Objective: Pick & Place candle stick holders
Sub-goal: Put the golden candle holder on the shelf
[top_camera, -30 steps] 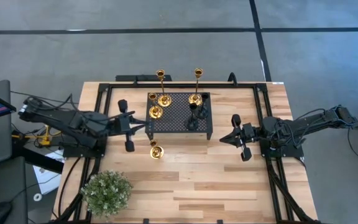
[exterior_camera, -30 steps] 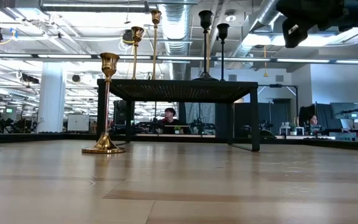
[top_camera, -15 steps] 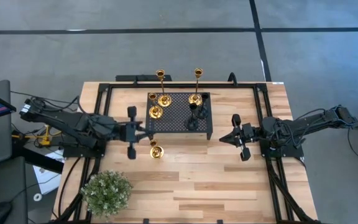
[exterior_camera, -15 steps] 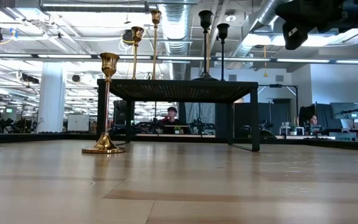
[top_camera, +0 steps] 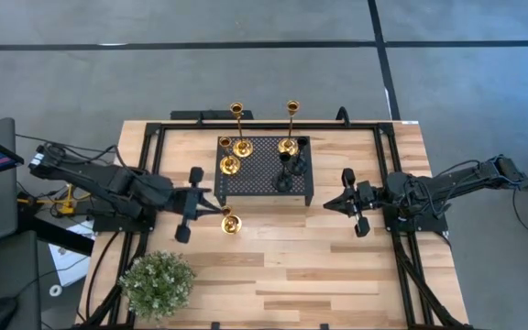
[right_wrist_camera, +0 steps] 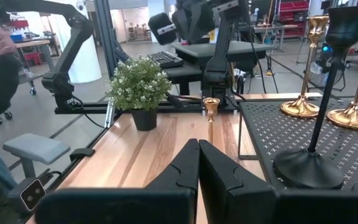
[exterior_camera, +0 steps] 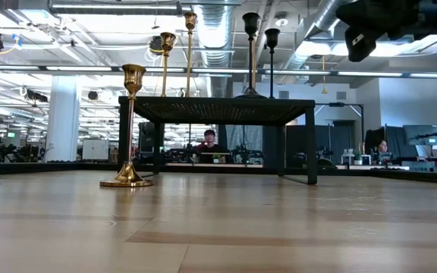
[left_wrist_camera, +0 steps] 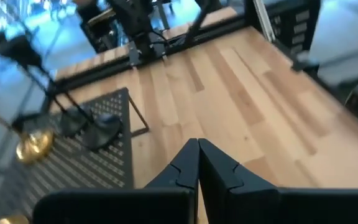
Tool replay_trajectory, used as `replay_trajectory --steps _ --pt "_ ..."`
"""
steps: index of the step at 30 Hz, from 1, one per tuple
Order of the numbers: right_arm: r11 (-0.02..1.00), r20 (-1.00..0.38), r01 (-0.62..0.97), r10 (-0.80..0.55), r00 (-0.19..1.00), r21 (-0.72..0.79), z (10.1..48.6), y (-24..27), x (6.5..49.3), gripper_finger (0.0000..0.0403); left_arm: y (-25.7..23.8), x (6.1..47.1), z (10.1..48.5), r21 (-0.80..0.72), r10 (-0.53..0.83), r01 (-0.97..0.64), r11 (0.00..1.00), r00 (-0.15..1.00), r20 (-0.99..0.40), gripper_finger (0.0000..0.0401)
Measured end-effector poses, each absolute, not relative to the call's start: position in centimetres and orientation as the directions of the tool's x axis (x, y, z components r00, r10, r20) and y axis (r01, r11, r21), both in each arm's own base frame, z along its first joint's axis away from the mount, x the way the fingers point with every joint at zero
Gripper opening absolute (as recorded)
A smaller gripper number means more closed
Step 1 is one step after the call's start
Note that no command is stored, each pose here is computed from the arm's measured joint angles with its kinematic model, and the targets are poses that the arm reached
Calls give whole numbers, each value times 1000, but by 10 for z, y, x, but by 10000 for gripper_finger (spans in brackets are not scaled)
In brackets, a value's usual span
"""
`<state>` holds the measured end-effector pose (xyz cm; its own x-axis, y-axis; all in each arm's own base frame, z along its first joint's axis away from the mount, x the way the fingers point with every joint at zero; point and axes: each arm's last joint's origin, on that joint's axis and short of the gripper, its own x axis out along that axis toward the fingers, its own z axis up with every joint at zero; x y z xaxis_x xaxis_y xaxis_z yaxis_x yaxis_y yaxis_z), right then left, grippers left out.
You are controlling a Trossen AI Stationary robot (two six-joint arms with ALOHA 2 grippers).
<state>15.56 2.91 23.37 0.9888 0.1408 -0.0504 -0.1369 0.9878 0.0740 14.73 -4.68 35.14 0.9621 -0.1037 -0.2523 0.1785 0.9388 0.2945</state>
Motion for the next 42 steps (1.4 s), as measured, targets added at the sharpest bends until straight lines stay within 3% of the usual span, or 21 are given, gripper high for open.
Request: replay_trajectory --steps 4,10,15,28,36,42 --pt "988 -50 -137 141 989 75 234 29 156 0 -44 142 352 177 -98 145 974 963 -253 4" --pt "988 -50 -137 141 989 77 234 29 156 0 -41 131 359 216 -94 159 963 954 -284 5" --pt "988 -50 -137 141 989 77 234 29 156 0 -38 124 355 242 -60 174 955 907 -417 4" --pt "988 -50 -137 141 989 77 234 29 156 0 -62 183 312 155 -91 263 952 729 -678 5" --pt "988 -50 -137 141 989 77 234 29 156 0 -66 197 299 22 -49 94 995 689 -723 5" --pt "988 -50 -137 141 989 77 234 29 156 0 -65 202 297 29 58 -54 998 700 -712 5"
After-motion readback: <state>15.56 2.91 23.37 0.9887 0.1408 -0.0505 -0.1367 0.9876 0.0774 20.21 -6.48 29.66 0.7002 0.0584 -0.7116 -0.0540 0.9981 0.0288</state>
